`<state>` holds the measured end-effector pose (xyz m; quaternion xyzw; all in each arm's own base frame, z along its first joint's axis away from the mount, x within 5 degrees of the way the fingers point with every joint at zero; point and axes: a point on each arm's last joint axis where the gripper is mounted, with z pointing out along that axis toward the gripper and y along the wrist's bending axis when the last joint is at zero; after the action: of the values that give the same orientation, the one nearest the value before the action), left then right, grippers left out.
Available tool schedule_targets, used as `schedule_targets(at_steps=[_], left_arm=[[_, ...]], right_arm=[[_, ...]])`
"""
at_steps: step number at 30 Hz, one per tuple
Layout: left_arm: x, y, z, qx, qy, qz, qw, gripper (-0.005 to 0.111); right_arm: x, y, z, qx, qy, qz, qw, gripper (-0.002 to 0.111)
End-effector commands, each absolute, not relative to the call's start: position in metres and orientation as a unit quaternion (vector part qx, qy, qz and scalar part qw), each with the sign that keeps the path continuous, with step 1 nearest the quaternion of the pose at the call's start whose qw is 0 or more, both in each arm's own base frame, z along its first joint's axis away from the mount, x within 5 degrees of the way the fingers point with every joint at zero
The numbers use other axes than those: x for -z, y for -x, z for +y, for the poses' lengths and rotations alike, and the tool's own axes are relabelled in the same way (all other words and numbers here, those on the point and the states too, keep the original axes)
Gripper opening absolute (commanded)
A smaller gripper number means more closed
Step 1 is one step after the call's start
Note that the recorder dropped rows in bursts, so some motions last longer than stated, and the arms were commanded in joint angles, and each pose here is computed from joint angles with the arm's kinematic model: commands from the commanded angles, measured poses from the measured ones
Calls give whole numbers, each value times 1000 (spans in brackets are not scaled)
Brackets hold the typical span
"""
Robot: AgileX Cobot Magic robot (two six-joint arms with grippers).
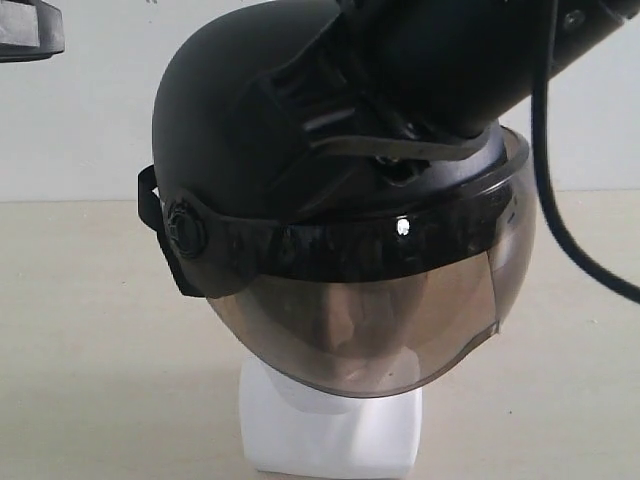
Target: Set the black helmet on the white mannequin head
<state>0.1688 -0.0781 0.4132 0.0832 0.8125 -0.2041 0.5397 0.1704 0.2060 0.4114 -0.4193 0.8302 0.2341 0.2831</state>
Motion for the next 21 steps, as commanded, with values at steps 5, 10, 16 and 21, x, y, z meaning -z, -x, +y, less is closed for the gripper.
schedule_targets(at_steps=[5,10,16,21], left_arm=[[-412,-168,-77,206,-79,815,535,4],[-409,-167,-78,210,-78,823,522,4],[-389,-165,-78,216,-67,837,498,4],[-372,-151,-75,272,-22,813,514,4]], right_arm=[[-432,-172,176,-150,402,825,368,0],[-439,-176,167,-117,381,825,400,0],[-450,-208,126,100,243,834,485,0],[-449,-236,81,123,166,853,480,0]])
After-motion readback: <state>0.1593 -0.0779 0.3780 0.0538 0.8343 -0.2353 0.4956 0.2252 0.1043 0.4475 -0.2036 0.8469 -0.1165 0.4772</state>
